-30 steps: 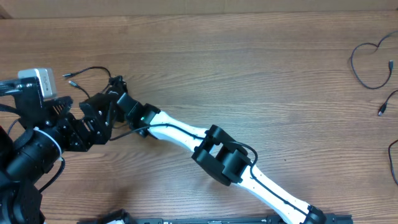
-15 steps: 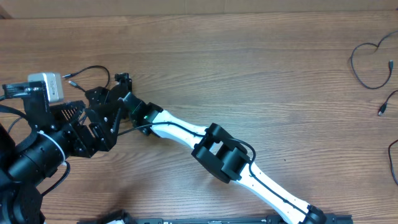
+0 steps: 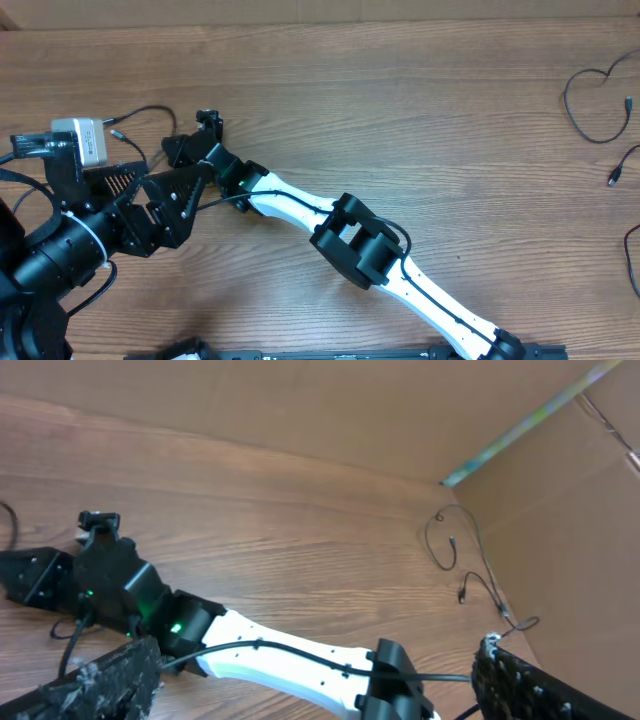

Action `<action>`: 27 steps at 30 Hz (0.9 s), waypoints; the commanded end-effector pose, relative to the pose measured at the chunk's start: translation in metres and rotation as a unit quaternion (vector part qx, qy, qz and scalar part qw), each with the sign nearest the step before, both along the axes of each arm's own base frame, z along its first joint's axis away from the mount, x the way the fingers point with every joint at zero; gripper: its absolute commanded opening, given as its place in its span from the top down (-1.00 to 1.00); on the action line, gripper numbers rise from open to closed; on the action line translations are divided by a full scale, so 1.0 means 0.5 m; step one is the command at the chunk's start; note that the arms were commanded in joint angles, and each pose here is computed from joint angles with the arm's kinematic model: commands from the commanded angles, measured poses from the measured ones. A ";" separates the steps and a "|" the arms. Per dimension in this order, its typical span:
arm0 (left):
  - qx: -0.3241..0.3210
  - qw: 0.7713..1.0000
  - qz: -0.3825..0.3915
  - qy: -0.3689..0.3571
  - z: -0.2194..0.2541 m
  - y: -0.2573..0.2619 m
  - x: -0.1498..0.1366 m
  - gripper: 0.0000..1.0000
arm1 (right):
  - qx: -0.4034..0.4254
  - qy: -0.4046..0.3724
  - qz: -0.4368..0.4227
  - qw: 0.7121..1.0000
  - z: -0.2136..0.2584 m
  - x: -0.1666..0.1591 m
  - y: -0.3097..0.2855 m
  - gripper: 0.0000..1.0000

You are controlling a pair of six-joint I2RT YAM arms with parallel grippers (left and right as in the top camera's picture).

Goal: Untangle cables
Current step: 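Grasp the cable near the left gripper with the right gripper, then lift the grasped black cable and carry it toward the back right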

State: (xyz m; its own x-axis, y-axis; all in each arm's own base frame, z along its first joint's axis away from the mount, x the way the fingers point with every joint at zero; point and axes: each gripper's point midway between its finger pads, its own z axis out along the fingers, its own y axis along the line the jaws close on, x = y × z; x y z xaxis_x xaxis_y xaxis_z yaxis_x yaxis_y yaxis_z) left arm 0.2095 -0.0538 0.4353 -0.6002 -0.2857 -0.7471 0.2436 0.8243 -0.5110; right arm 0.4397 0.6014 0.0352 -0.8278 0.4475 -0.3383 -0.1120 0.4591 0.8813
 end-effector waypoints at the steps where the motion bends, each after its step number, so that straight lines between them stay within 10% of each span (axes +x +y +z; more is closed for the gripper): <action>1: -0.006 1.000 -0.015 -0.013 0.015 -0.011 -0.007 -0.94 | -0.005 -0.007 -0.013 1.000 -0.015 0.019 -0.013 0.93; 16: -0.003 1.000 -0.018 -0.011 0.012 -0.012 -0.010 -0.94 | 0.071 -0.149 0.034 0.986 0.210 0.233 -0.195 0.92; 27: -0.004 1.000 -0.017 -0.011 0.012 -0.012 -0.010 -0.96 | -0.125 -0.266 0.019 0.956 0.451 0.379 -0.594 0.93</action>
